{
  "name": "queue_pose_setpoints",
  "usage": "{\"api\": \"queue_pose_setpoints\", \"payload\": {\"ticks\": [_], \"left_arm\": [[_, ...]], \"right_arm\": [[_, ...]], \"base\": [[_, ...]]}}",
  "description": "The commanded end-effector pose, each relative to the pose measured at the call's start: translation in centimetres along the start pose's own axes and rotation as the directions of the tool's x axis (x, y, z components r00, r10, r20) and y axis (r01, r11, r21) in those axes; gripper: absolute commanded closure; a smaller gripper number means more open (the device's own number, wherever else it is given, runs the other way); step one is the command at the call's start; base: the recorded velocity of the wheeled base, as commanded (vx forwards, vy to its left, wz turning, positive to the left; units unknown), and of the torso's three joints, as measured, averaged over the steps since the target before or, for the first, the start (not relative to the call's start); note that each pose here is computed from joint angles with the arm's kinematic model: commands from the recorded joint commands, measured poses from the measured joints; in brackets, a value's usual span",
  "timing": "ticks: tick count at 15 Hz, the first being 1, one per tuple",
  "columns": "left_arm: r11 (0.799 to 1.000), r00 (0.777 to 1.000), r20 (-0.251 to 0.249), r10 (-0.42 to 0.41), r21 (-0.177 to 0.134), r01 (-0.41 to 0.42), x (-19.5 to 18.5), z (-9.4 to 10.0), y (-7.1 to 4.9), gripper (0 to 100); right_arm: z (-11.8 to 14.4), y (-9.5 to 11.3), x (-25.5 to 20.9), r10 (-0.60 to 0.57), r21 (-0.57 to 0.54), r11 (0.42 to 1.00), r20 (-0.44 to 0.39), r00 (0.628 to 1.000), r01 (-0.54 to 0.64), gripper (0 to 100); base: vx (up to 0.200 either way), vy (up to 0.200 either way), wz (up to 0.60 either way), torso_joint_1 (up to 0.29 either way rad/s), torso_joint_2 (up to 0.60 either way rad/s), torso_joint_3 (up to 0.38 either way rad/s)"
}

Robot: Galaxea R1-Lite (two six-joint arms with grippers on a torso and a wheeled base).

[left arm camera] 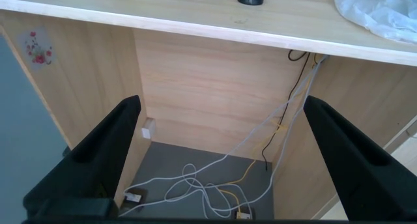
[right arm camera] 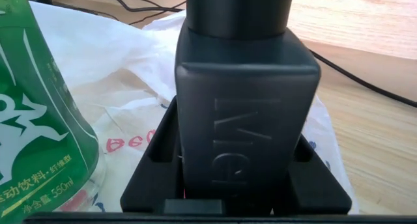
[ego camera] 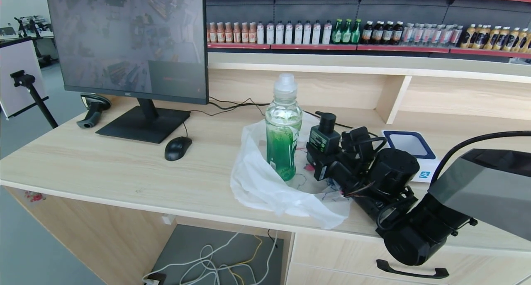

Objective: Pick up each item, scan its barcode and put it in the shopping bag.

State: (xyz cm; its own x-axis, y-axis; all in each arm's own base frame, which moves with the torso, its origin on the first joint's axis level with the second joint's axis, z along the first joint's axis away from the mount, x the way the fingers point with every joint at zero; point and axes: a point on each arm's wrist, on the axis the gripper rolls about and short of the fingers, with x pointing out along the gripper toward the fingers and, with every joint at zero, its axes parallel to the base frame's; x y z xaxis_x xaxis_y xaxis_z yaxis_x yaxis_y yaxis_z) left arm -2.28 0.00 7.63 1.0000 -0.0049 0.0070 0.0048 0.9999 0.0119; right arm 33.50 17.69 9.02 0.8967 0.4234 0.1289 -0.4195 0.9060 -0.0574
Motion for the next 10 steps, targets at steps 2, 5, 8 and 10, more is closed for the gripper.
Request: {"api": "queue_pose_setpoints", "payload": {"ticks": [2,5,8,10], "left_arm": [[1.000,1.000,0.001,0.000,0.000,0.000,0.00,0.00,0.00,0],[1.000,1.000,0.001,0.000,-0.001,0.000,0.00,0.00,0.00,0],[1.000,1.000,-0.001,0.000,0.000,0.000,0.00,-0.01,0.00,0],[1.000,1.000,-0.002,0.000,0.000,0.000,0.00,-0.03,0.00,0]], "right_arm": [[-0.80,0.01,-0.06,0.000,-0.003,1.000,-0.024,1.000,0.000,100],[-0.99,0.11,0.66,-0.001,-0.002,1.000,-0.008,1.000,0.001,0],[-1.32,0.12,0.39,0.000,-0.003,1.000,-0.025,1.000,0.000,0],[-1.09,0.09,-0.04,0.001,-0.003,1.000,-0.031,1.000,-0.001,0]], "base": [[0.000,0.000,0.00,0.000,0.00,0.000],[0.000,0.000,0.00,0.000,0.00,0.000],[0.000,0.000,0.00,0.000,0.00,0.000],[0.000,0.000,0.00,0.000,0.00,0.000]]}}
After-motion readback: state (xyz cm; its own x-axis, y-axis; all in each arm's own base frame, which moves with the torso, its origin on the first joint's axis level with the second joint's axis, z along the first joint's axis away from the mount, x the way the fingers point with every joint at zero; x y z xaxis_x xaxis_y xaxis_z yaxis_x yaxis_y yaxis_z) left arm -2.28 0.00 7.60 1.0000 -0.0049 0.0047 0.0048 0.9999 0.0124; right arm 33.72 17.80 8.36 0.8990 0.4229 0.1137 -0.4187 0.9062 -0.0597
